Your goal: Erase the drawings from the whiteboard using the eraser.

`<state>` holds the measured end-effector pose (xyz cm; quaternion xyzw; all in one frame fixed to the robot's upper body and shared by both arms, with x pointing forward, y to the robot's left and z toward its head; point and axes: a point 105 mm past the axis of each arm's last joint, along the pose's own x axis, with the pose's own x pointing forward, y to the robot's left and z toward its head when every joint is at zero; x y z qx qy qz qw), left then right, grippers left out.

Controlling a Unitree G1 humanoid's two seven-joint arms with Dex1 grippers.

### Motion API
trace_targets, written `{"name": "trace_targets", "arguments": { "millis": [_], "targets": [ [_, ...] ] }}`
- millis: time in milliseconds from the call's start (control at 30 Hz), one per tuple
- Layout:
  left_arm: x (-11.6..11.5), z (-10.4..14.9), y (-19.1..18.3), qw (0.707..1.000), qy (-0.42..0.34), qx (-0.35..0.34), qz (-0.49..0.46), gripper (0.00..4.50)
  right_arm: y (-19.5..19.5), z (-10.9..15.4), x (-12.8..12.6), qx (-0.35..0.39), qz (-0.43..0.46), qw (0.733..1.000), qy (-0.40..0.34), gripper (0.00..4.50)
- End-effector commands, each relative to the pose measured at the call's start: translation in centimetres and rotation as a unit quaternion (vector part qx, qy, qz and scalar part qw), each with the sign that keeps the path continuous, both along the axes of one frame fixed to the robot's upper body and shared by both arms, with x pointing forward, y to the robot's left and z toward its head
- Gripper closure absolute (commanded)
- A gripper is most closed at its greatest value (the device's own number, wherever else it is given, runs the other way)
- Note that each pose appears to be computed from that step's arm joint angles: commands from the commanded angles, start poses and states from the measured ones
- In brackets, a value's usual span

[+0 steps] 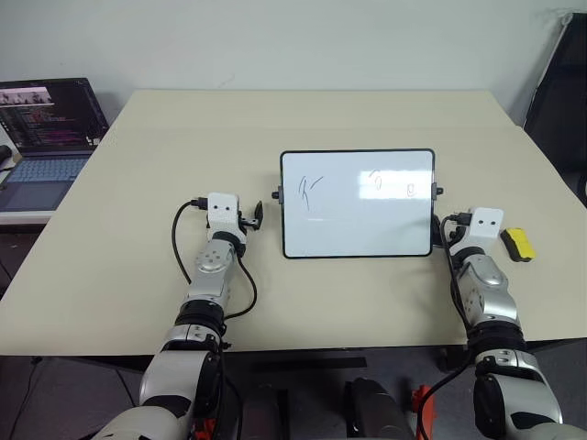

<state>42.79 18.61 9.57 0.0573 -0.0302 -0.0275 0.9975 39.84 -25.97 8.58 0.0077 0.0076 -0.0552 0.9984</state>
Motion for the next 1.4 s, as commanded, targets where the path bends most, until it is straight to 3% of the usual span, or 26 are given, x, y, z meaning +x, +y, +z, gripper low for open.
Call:
{"name": "trace_targets", "arguments": {
  "millis": [33, 267, 433, 533, 667, 733, 900, 1067, 1400],
  "targets": [
    [0.1, 0.7, -0.5, 1.000, -0.019, -0.006, -0.005, 0.00, -0.2, 1.3, 0.3, -0.014, -0.001, 1.000, -0.022, 0.01],
    [-0.5, 1.4, -3.6, 0.993, -0.029, -0.031, -0.109, 0.00, -1.8, 2.5, -0.2, -0.027, -0.012, 0.999, -0.035, 0.01],
    [-1.5, 3.8, -0.3, 0.985, -0.031, -0.018, -0.166, 0.00, -3.2, 5.8, -1.7, -0.028, 0.022, 0.997, -0.061, 0.01],
    [-4.4, 7.7, -1.1, 0.941, -0.018, -0.052, -0.335, 0.00, -5.1, 8.3, -3.1, -0.025, 0.049, 0.997, -0.057, 0.01],
    [-9.7, 10.9, -5.4, 0.855, 0.013, -0.034, -0.517, 0.00, -8.1, 8.7, -4.2, -0.021, 0.052, 0.998, -0.018, 0.01],
    [-10.6, 11.9, -7.5, 0.835, 0.007, -0.030, -0.549, 0.00, -9.7, 7.8, -4.4, -0.024, 0.047, 0.999, 0.015, 0.01],
    [-13.2, 11.8, -13.4, 0.775, 0.018, -0.014, -0.631, 0.00, -11.0, 6.2, -4.6, -0.039, 0.064, 0.995, 0.069, 0.01],
    [-14.6, 10.3, -16.3, 0.745, 0.037, -0.007, -0.666, 0.00, -11.7, 4.6, -4.8, -0.040, 0.071, 0.990, 0.112, 0.01],
    [-14.7, 9.7, -16.5, 0.751, 0.039, -0.013, -0.659, 0.00, -12.1, 2.6, -5.0, -0.015, 0.072, 0.987, 0.141, 0.01]
  ]
}}
